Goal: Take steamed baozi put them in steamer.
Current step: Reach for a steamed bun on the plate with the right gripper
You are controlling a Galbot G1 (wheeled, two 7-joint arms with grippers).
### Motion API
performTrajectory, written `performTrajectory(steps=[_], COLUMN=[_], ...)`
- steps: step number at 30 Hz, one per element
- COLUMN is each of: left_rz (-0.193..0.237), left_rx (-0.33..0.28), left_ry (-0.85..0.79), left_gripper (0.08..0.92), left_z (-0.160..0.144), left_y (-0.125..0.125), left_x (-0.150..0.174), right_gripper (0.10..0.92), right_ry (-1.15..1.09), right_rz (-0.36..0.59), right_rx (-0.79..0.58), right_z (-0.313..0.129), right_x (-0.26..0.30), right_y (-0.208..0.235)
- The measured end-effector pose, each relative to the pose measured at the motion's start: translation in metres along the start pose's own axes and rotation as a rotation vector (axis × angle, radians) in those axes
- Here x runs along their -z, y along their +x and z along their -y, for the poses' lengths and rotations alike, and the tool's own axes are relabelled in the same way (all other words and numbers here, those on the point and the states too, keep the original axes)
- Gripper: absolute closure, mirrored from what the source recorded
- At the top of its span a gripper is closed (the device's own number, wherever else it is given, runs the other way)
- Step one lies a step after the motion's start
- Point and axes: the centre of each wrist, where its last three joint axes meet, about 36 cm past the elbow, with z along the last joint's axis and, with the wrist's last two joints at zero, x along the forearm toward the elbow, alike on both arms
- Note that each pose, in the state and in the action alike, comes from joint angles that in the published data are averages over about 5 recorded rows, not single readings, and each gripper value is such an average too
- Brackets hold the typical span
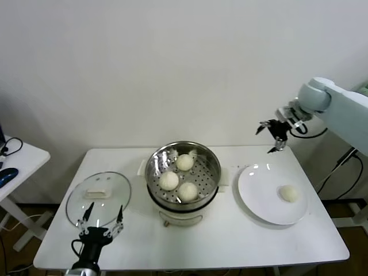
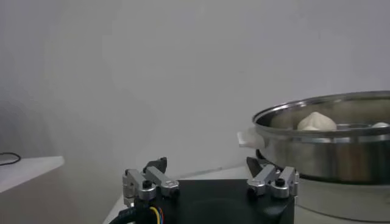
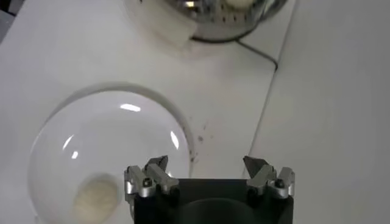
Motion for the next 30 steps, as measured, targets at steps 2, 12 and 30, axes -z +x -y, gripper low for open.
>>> performTrajectory(steps=[2,12,30], left_rz=[-0.002,-0.009,-0.03], left_rx=[-0.005,-0.024,-0.028], left_ry=[0.004,0.011,-0.001], left_gripper=[0.177,0.177,0.177], left_z=[0.001,0.004,0.006], left_y=[0.001,0.0,-0.005], left_x=[0.001,0.004,-0.002], right_gripper=[0.2,0.2,0.2], right_ry=[-0.038,-0.141,-0.186], right_rz=[-0.014,-0.071,-0.123], right_rx=[0.007,0.084,0.216], right_z=[-0.012,-0.063,-0.103], right_x=[-0.017,-0.067,-0.089], right_y=[-0.009,-0.06,-0.121])
